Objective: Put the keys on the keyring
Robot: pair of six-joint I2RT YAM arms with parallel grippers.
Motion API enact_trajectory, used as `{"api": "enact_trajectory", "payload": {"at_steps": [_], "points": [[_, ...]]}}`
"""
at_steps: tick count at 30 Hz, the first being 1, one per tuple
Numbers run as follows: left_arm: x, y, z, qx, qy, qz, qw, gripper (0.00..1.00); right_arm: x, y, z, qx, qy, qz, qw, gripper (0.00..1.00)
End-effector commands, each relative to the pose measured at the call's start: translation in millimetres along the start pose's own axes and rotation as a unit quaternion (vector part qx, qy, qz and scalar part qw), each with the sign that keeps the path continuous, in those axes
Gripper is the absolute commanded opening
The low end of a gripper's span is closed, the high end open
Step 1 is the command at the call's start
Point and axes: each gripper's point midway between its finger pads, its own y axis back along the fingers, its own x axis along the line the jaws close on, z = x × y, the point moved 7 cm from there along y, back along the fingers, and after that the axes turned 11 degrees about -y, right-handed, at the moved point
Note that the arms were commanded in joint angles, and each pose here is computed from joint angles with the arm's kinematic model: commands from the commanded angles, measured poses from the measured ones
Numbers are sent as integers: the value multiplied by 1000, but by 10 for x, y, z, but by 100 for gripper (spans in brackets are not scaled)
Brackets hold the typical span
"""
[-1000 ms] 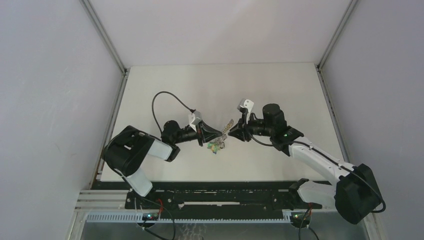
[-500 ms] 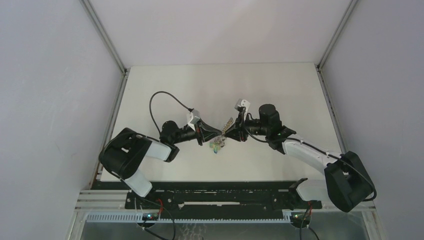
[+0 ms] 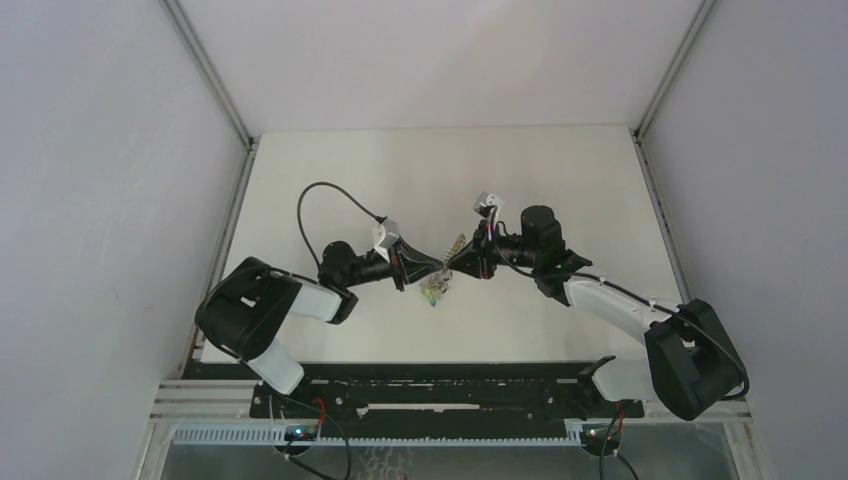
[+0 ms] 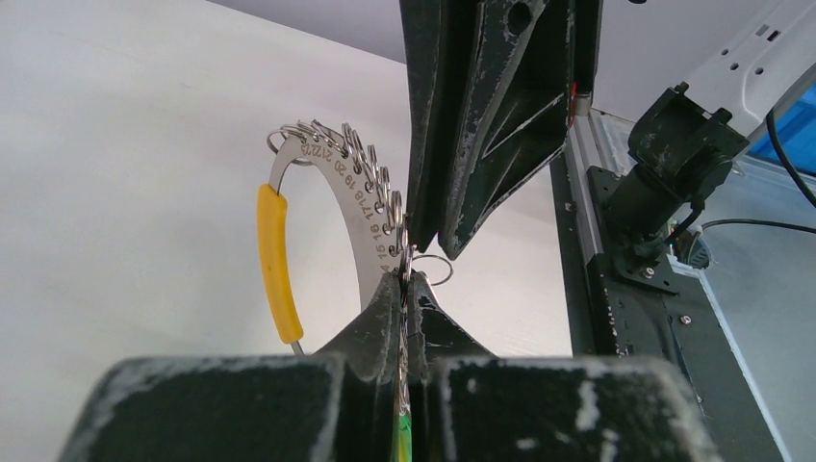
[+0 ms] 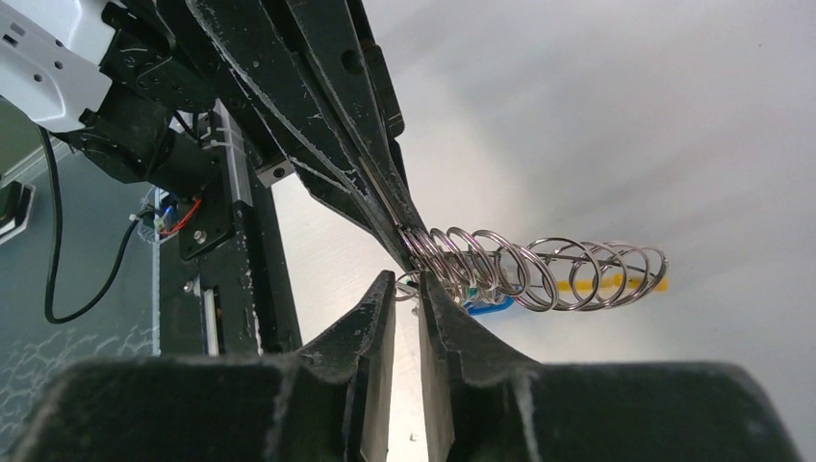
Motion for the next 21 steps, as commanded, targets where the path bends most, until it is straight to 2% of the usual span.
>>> {"api": "enact_trajectory", "payload": {"at_steps": [1, 8, 13, 21], "points": [[-150, -24, 214, -34, -42, -45, 998, 0, -14, -36, 137, -21, 4, 7, 1000, 13], [-139, -42, 252, -42, -20, -24, 999, 0, -28, -102, 98, -10, -2, 36, 999, 12], [-160, -55, 241, -43, 0, -14, 999, 0, -8, -120, 157, -23, 1, 53, 998, 18], [-173, -70, 255, -51, 36, 10, 998, 0, 70, -121, 218, -28, 6, 111, 993, 18]]}}
